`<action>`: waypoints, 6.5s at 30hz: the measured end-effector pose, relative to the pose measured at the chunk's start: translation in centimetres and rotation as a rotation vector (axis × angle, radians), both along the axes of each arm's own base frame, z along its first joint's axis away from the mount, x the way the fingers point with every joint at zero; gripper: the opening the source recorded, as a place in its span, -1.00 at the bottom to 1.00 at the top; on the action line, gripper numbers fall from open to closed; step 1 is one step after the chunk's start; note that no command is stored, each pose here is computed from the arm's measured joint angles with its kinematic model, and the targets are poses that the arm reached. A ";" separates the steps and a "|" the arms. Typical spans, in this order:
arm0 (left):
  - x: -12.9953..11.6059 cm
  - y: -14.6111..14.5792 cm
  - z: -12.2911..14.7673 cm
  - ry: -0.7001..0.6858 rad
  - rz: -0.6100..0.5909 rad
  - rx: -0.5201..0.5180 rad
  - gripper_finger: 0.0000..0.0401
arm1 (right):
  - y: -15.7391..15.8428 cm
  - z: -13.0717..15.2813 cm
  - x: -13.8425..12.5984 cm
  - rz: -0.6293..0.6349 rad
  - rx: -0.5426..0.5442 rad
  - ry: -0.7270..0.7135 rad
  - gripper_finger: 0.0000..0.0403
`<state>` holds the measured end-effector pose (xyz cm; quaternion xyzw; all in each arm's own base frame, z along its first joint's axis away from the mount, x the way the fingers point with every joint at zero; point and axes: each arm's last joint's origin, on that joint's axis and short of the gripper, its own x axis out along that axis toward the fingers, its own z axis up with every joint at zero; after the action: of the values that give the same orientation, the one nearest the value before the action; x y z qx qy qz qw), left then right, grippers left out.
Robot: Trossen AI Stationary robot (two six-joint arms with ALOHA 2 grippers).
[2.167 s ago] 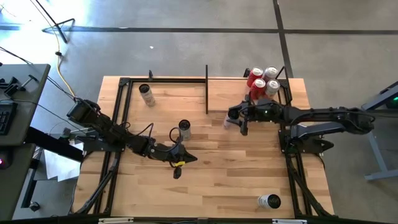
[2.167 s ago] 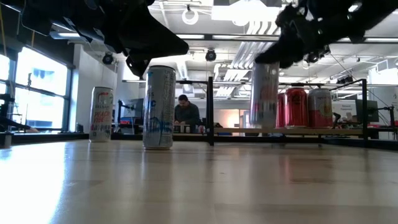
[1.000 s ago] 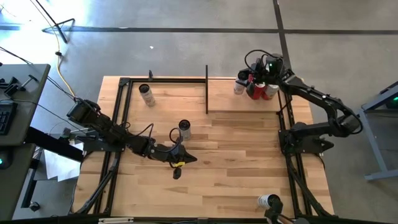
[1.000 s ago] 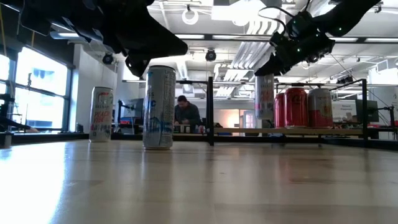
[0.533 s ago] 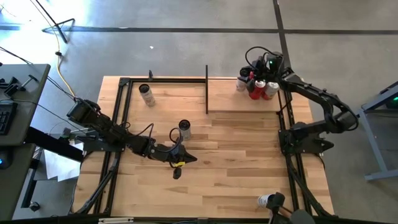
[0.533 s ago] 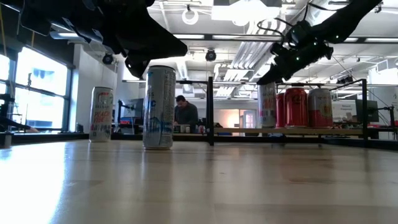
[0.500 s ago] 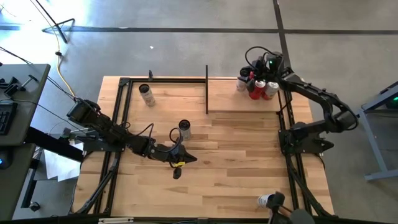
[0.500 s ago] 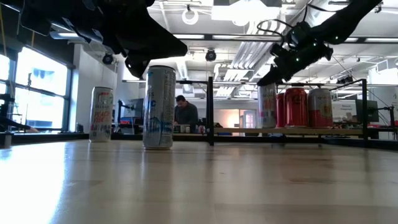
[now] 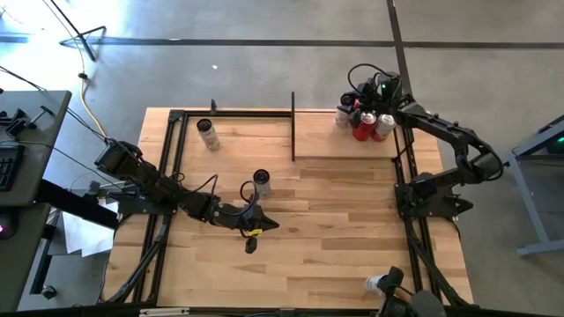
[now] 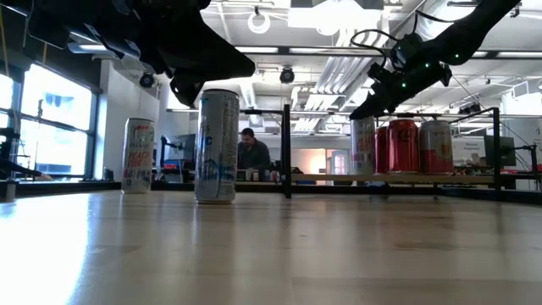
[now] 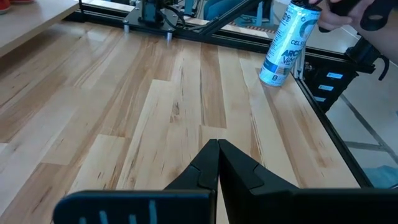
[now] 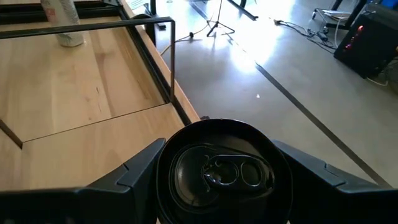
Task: Place canned beverage on shelf
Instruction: Put the bottom peach vibe soda can on the shelf, then put the bottom arctic vibe soda can on the shelf
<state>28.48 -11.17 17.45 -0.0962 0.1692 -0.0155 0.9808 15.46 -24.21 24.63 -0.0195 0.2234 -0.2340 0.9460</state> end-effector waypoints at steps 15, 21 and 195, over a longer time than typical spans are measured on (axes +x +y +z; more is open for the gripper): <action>0.0 0.0 0.0 0.000 0.001 -0.001 -1.00 | 0.0 0.1 0.0 -0.003 0.003 -0.009 0.36; 0.0 0.0 0.0 0.000 0.000 -0.001 -1.00 | 0.0 0.1 0.0 -0.011 0.015 -0.014 0.38; -4.2 -0.2 -2.5 -0.154 0.009 -0.081 -1.00 | 43.6 7.2 10.5 -0.143 0.597 0.929 0.18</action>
<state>24.29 -11.38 14.98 -0.1349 0.0920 -0.0253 0.9863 26.00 19.42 31.88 0.1634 0.6744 -0.1908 0.6943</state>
